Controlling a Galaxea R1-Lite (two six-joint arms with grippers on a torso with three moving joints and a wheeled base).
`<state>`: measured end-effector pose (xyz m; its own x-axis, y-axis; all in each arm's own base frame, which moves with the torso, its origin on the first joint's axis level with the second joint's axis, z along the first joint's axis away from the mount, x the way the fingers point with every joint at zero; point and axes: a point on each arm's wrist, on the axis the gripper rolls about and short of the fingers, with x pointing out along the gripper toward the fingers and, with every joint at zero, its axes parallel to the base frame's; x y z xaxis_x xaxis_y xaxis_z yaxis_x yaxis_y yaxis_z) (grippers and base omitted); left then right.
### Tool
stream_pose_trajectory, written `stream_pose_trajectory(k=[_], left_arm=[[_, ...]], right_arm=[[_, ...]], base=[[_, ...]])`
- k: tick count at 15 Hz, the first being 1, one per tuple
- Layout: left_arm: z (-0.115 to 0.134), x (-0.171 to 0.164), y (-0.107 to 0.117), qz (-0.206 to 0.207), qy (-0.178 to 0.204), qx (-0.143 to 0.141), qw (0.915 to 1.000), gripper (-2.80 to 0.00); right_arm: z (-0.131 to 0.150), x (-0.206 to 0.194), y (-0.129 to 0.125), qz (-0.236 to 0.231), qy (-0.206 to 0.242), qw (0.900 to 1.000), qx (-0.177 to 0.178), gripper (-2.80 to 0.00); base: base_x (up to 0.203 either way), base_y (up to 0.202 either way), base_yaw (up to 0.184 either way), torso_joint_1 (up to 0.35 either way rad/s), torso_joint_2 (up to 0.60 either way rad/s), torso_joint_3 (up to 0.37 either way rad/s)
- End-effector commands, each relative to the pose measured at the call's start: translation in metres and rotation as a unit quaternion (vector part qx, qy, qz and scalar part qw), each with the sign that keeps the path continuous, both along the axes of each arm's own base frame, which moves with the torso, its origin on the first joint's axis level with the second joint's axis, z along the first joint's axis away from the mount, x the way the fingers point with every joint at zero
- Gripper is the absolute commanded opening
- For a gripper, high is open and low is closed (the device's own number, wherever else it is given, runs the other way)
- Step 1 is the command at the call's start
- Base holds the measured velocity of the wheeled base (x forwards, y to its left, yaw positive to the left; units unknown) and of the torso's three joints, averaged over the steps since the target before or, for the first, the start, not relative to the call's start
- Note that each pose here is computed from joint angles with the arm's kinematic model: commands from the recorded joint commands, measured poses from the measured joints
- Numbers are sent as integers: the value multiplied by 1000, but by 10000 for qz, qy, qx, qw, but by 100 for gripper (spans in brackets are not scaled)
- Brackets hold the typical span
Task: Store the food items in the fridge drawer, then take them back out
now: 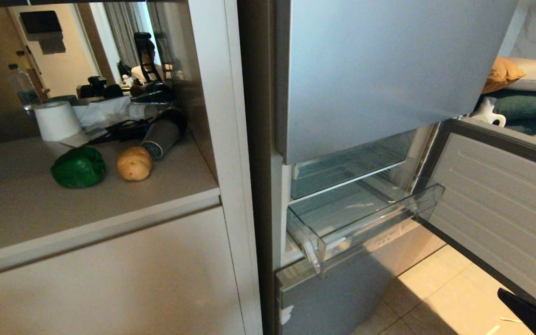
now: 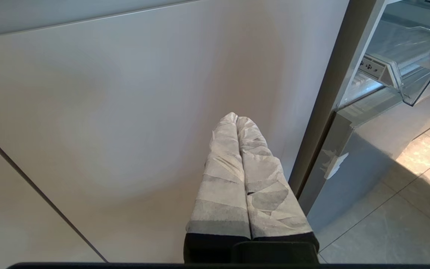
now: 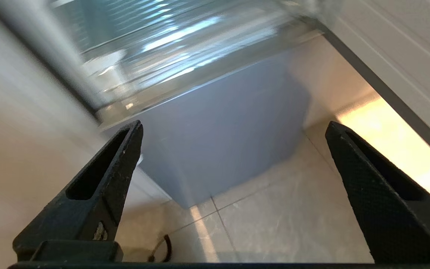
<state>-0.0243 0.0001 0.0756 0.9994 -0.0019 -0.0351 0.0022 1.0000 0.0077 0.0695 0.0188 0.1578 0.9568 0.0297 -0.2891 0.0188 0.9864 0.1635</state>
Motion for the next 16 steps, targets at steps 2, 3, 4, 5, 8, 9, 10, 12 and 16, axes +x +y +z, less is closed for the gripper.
stream_pose_trajectory(k=[2, 3, 4, 5, 8, 9, 10, 12, 16], left_arm=[[0, 0, 0, 2, 1, 0, 10000, -280], [0, 0, 0, 2, 1, 0, 10000, -280], [0, 0, 0, 2, 1, 0, 10000, -280], [0, 0, 0, 2, 1, 0, 10000, -280], [0, 0, 0, 2, 1, 0, 10000, -280], [0, 0, 0, 2, 1, 0, 10000, -280], [0, 0, 0, 2, 1, 0, 10000, -280], [0, 0, 0, 2, 1, 0, 10000, -280], [0, 0, 0, 2, 1, 0, 10000, -280]], right_arm=[[-1, 39, -14, -1631, 618, 9847, -13, 0], [-2, 50, -25, -2209, 777, 9722, 0, 0], [-3, 58, -38, -2670, 927, 9592, 49, 0], [-5, 67, -51, -3014, 1042, 9477, 139, 0], [-10, 85, -83, -3482, 1092, 9299, 455, 0], [-12, 89, -89, -3497, 1083, 9290, 539, 0], [-13, 90, -93, -3486, 1075, 9291, 599, 0], [-15, 92, -98, -3538, 1138, 9261, 644, 0], [-10, 104, -122, -3667, 981, 9215, 821, 0]], base=[[0, 0, 0, 0, 0, 0], [0, 0, 0, 0, 0, 0], [0, 0, 0, 0, 0, 0], [0, 0, 0, 0, 0, 0], [0, 0, 0, 0, 0, 0], [0, 0, 0, 0, 0, 0], [0, 0, 0, 0, 0, 0], [0, 0, 0, 0, 0, 0], [0, 0, 0, 0, 0, 0]])
